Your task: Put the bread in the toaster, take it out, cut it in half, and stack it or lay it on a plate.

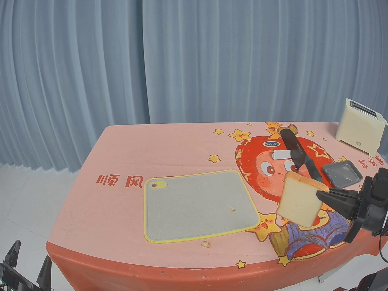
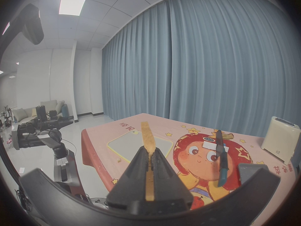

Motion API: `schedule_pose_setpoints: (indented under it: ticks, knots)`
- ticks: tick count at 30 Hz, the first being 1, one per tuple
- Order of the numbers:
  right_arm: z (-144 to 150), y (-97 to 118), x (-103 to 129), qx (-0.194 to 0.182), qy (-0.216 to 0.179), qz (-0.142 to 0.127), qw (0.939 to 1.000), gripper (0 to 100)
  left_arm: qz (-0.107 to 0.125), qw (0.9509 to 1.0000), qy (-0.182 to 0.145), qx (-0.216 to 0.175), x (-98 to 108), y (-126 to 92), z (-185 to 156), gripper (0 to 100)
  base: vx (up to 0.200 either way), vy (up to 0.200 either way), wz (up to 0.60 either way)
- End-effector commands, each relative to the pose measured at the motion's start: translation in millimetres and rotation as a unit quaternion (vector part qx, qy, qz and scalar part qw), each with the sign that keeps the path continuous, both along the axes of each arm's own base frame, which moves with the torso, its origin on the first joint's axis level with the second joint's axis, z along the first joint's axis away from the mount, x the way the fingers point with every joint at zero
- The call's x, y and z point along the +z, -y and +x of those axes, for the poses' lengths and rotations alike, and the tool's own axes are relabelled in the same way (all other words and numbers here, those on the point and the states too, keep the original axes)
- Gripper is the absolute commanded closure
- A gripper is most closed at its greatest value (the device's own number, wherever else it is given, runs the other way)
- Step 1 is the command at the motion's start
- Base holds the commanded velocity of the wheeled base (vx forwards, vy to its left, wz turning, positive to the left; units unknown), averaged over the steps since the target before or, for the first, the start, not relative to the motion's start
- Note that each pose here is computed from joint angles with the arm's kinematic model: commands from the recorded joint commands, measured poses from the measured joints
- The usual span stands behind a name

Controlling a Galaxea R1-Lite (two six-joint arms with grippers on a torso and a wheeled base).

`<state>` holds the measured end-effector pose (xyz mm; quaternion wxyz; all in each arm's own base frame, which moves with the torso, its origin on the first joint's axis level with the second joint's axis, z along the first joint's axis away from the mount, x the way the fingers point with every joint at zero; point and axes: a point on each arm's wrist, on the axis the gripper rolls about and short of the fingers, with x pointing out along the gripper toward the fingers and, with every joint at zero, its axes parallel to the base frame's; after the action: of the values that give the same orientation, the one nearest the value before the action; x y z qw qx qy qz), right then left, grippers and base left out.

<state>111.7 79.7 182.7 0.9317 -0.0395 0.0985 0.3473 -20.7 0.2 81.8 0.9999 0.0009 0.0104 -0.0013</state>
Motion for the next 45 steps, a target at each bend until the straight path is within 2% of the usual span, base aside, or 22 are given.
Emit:
schedule_pose_setpoints:
  ticks: [1,4,12,13,14,15,18,22,23,24,25,26,28,30,32,33,35,37,41,45]
  knots:
    - [0,1,1,-0.001,0.002,0.003,1.0000,100,0.000,1.0000,-0.009,0.000,-5,0,1,0,0.000,0.000,0.00]
    - [-1,1,1,0.003,0.003,0.004,1.0000,100,0.000,1.0000,-0.009,0.000,-5,0,1,0,0.000,0.000,0.00]
    - [0,-2,3,0.004,-0.017,0.029,0.9994,100,0.000,1.0000,-0.009,0.000,-5,0,1,0,0.000,0.000,0.00]
    - [0,-4,4,0.007,-0.027,0.045,0.9986,100,0.000,1.0000,-0.009,0.000,-5,0,1,0,0.000,0.000,0.00]
    - [0,-4,4,0.007,-0.027,0.045,0.9986,100,0.000,1.0000,-0.009,0.000,-5,0,1,0,0.000,0.000,0.00]
    - [0,-8,4,0.013,-0.046,0.066,0.9967,100,0.000,1.0000,-0.009,0.001,-5,0,1,0,0.000,0.000,0.00]
    - [1,-17,10,0.026,-0.077,0.102,0.9915,100,0.000,1.0000,-0.009,0.001,-5,0,1,0,0.000,0.000,0.00]
    - [6,-33,17,0.033,-0.144,0.163,0.9756,100,0.000,1.0000,-0.009,0.001,-5,0,1,0,0.000,0.000,0.00]
    - [7,-35,17,0.034,-0.148,0.166,0.9745,100,0.000,1.0000,-0.009,0.001,-5,0,1,0,0.000,0.000,0.00]
    - [13,-46,20,0.035,-0.173,0.185,0.9666,100,0.000,1.0000,-0.009,0.000,-5,0,1,0,0.000,0.000,0.00]
    - [13,-46,20,0.035,-0.173,0.185,0.9666,100,0.000,1.0000,-0.009,0.000,-5,0,1,0,0.000,0.000,0.00]
    - [20,-55,23,0.033,-0.195,0.219,0.9553,100,0.000,1.0000,-0.009,0.001,-5,0,1,0,0.000,0.000,0.00]
    - [25,-63,25,0.035,-0.213,0.261,0.9409,100,0.000,1.0000,-0.009,0.000,-5,0,1,0,0.000,0.000,0.00]
    - [32,-72,33,0.044,-0.215,0.315,0.9234,100,0.000,1.0000,-0.009,0.001,-5,0,1,0,0.000,0.000,0.00]
    - [39,-77,39,0.046,-0.215,0.354,0.9091,100,0.000,1.0000,-0.009,0.001,-5,0,1,0,0.000,0.000,0.00]
    - [44,-80,43,0.050,-0.213,0.380,0.8986,100,0.000,1.0000,-0.009,0.000,-5,0,1,0,0.000,0.000,0.00]
    - [50,-86,48,0.054,-0.215,0.401,0.8890,100,0.000,1.0000,-0.009,0.000,-5,0,1,0,0.000,0.000,0.00]
    - [58,-93,49,0.053,-0.218,0.406,0.8858,100,0.000,1.0000,-0.009,0.000,-5,0,1,0,0.000,0.000,0.00]
    - [75,-110,41,0.046,-0.227,0.395,0.8889,100,0.000,1.0000,-0.009,0.000,-5,0,1,0,0.000,0.000,0.00]
    - [81,-118,47,0.052,-0.226,0.398,0.8879,100,0.000,1.0000,-0.009,0.000,-5,0,1,0,0.000,0.000,0.00]
